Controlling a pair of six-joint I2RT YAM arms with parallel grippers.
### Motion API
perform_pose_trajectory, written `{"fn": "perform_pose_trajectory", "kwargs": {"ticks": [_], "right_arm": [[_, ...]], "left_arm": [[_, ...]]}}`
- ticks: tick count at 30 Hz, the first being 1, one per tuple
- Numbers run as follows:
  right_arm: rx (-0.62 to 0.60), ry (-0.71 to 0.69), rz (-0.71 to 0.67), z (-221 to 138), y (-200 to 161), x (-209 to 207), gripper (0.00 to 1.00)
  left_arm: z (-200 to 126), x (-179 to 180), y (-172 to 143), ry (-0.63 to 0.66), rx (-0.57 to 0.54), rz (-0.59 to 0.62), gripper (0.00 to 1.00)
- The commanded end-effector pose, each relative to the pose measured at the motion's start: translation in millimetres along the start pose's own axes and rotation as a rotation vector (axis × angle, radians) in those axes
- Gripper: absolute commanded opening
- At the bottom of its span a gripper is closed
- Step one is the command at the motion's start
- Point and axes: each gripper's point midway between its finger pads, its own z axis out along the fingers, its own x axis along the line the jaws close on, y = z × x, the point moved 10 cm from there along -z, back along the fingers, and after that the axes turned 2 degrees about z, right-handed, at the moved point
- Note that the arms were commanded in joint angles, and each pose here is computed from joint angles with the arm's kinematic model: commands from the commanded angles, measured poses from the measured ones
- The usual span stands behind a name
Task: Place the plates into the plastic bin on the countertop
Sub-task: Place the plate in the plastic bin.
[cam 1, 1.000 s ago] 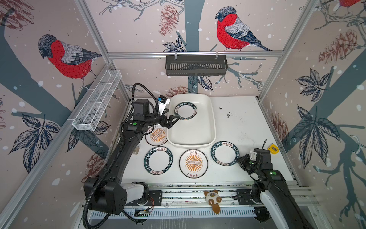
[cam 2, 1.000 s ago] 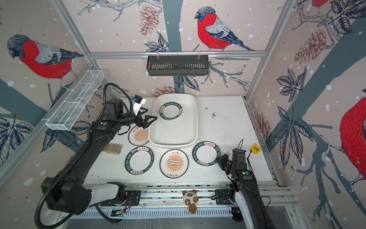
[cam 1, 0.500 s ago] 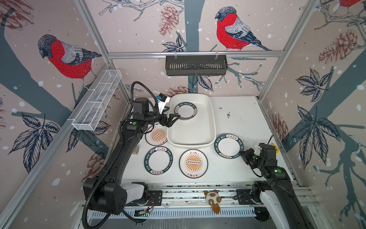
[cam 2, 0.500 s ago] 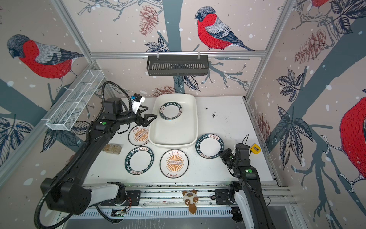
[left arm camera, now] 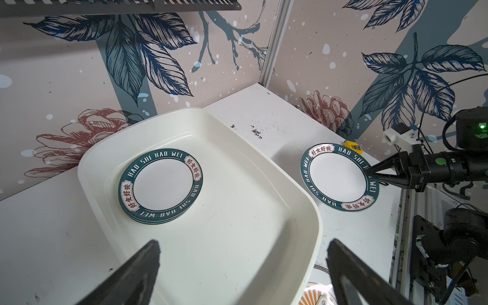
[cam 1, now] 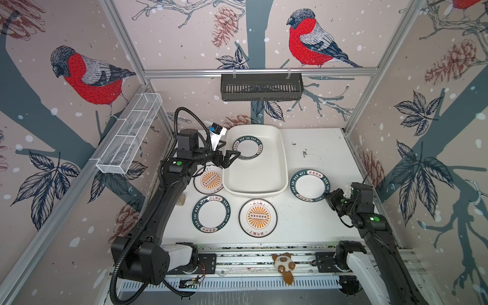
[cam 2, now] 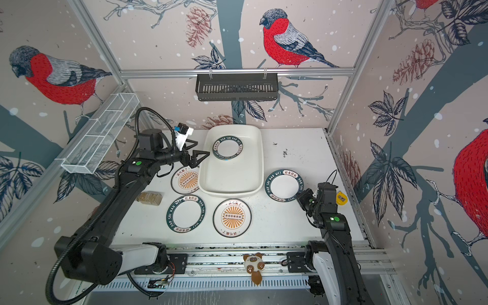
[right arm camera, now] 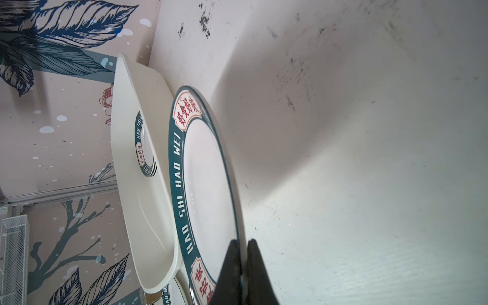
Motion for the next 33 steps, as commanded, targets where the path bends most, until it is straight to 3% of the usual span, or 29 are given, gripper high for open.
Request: {"fn": "perform_pose_trajectory", "kwargs": {"ticks": [1, 17, 20, 24, 33], "right_arm": [[-0.076, 0.058, -0.043, -5, 16, 18, 0.00], [-0.142, 0.151, -0.177, -7, 58, 79, 0.00], [-0.140, 0.174, -0.226, -2, 61, 98, 0.00], [-0.132, 0.182, -0.318, 11, 59, 133, 0.01], [0.006, 0.270, -0.477, 64, 24, 201, 0.00]], "left_arm": [[-1, -1, 6, -0.006, -0.021, 0.024, 0.97], [-6, 3, 10, 0.097, 0.026, 0.060, 0.98], [-5, 10, 8, 0.170, 0.031, 0.032, 0.98], [-6, 17, 11, 0.258, 0.037, 0.014, 0.97], [-11, 17, 17, 0.306, 0.040, -0.005, 0.97]]}}
